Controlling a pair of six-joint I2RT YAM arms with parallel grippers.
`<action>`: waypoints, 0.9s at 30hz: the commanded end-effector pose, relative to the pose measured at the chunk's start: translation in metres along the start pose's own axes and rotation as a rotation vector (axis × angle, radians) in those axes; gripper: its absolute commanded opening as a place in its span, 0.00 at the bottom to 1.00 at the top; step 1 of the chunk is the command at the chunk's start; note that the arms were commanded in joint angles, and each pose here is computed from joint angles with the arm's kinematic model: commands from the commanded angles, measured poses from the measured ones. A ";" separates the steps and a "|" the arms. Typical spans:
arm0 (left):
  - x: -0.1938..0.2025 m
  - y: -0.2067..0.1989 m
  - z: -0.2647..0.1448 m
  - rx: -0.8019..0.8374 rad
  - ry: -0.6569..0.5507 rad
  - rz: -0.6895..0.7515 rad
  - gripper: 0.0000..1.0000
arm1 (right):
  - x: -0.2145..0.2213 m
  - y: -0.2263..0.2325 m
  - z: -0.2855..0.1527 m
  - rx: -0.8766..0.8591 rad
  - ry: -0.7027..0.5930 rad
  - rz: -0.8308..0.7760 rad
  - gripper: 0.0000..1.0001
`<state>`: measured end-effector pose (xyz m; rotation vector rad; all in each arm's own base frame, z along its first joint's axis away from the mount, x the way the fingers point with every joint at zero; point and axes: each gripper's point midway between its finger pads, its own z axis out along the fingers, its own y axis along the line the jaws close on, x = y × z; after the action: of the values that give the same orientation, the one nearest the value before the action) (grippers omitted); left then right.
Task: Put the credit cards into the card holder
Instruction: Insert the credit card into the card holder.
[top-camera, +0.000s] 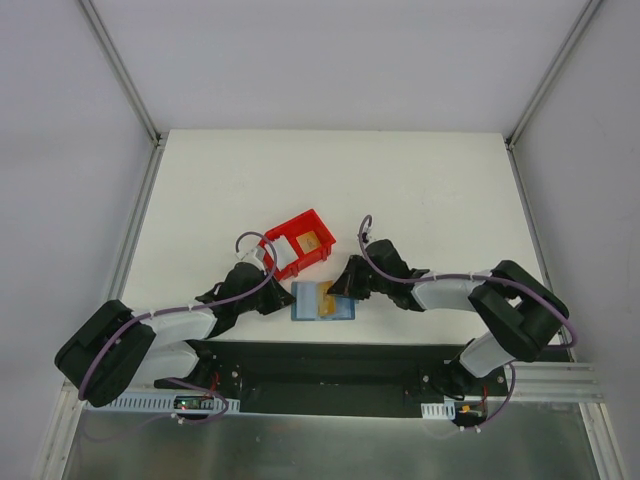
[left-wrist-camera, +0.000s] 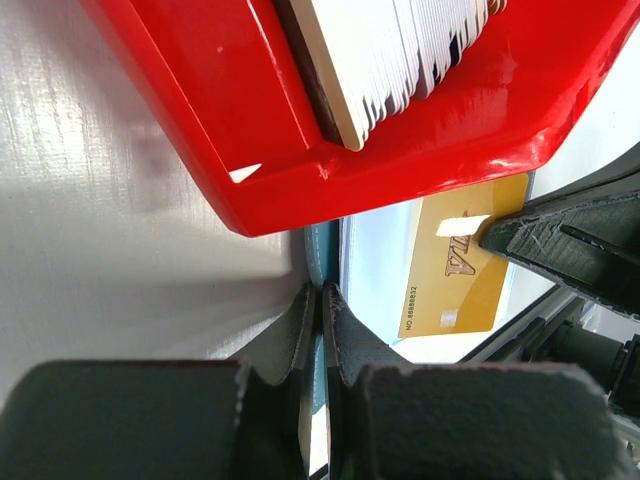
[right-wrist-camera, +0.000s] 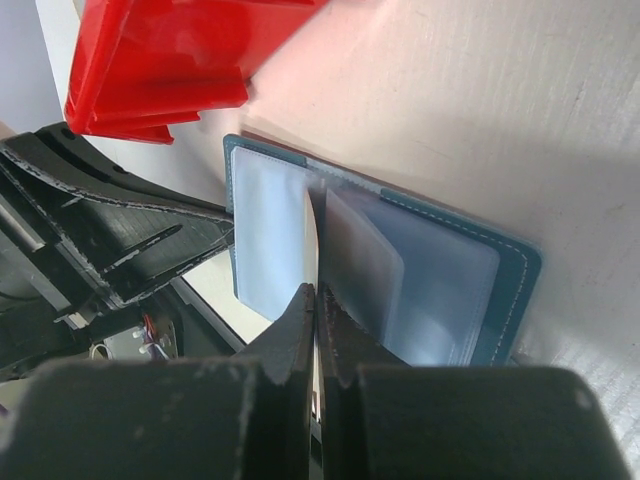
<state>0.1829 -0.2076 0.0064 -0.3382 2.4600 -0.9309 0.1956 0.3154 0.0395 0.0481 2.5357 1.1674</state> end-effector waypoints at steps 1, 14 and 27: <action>0.040 0.065 -0.013 -0.225 0.134 -0.003 0.00 | -0.003 -0.005 -0.001 0.034 -0.022 -0.040 0.00; 0.040 0.065 -0.013 -0.227 0.137 0.001 0.00 | 0.009 -0.033 0.010 0.104 0.009 -0.022 0.00; 0.040 0.065 -0.012 -0.231 0.137 -0.004 0.00 | 0.018 -0.028 0.021 0.096 0.016 -0.001 0.00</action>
<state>0.1821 -0.2070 0.0060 -0.3393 2.4644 -0.9276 0.1991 0.3236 0.0243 0.0342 2.5299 1.1639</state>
